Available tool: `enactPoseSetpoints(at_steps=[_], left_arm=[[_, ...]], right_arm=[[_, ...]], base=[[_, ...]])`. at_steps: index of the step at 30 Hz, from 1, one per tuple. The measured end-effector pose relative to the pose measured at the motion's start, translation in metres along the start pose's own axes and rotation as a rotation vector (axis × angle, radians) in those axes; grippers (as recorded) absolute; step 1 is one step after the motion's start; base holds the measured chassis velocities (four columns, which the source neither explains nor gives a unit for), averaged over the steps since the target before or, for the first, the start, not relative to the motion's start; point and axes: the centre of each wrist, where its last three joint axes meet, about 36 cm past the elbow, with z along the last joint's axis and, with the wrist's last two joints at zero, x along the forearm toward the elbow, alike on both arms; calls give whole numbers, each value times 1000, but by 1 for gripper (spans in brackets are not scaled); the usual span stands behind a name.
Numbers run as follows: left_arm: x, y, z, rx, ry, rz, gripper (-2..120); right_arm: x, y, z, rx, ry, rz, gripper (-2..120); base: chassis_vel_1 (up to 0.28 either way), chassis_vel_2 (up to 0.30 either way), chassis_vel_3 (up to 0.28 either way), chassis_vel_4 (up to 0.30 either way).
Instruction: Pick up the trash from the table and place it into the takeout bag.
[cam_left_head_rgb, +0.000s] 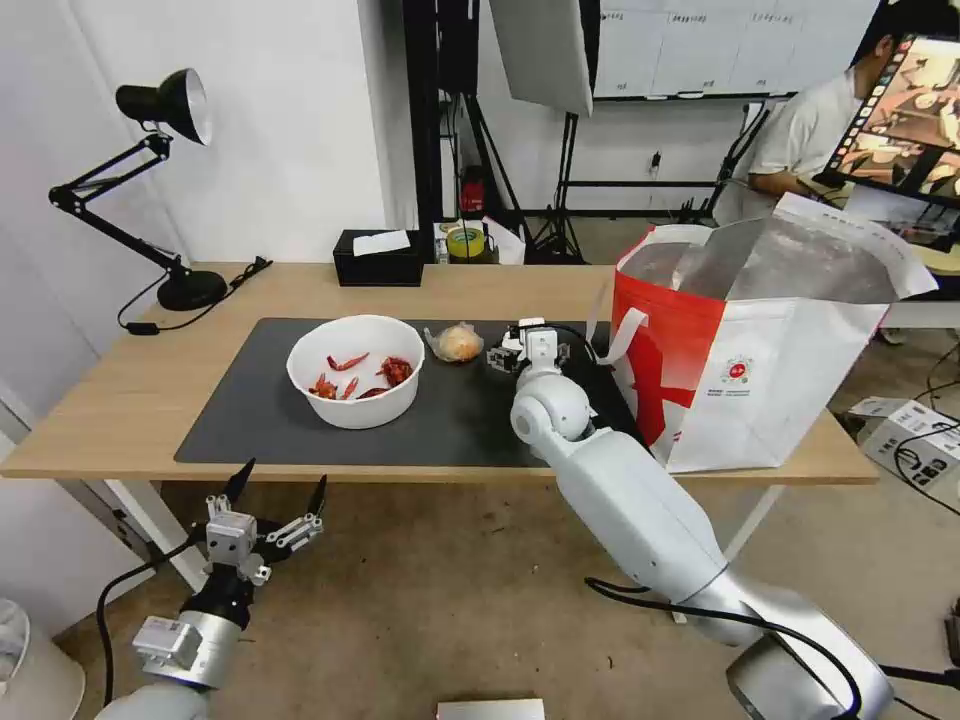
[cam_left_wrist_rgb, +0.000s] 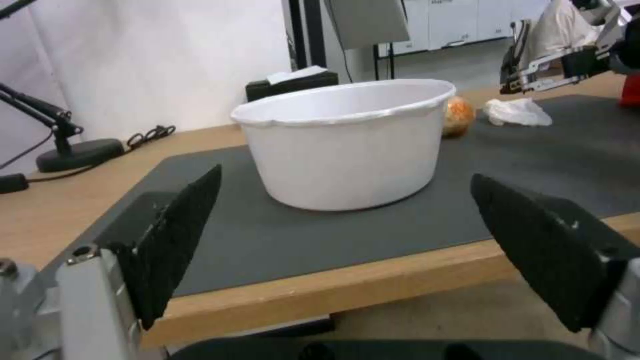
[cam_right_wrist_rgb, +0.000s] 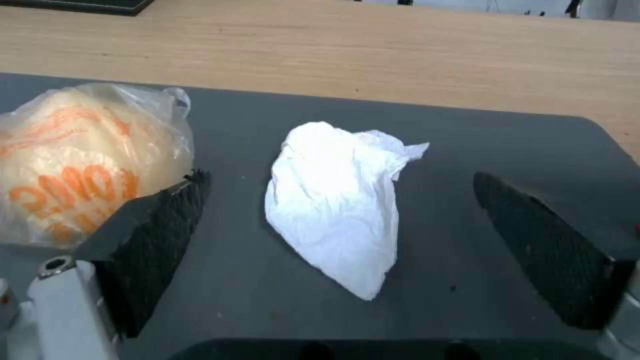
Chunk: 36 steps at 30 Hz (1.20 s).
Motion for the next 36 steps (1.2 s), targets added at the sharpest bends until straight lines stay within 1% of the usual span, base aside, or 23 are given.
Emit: enactPoseSetpoints(at_steps=[11, 24, 36], left_arm=[[1, 0, 0, 2, 1, -2, 100], [0, -4, 0, 14, -7, -1, 100], [-1, -5, 0, 20, -17, 3, 100]], right_arm=[[-4, 0, 0, 1, 13, 7, 100], [-23, -13, 4, 19, 59, 25, 100], [-32, -13, 3, 25, 74, 9, 100]], base=[[0, 0, 0, 0], [0, 0, 0, 0], [0, 0, 0, 0]])
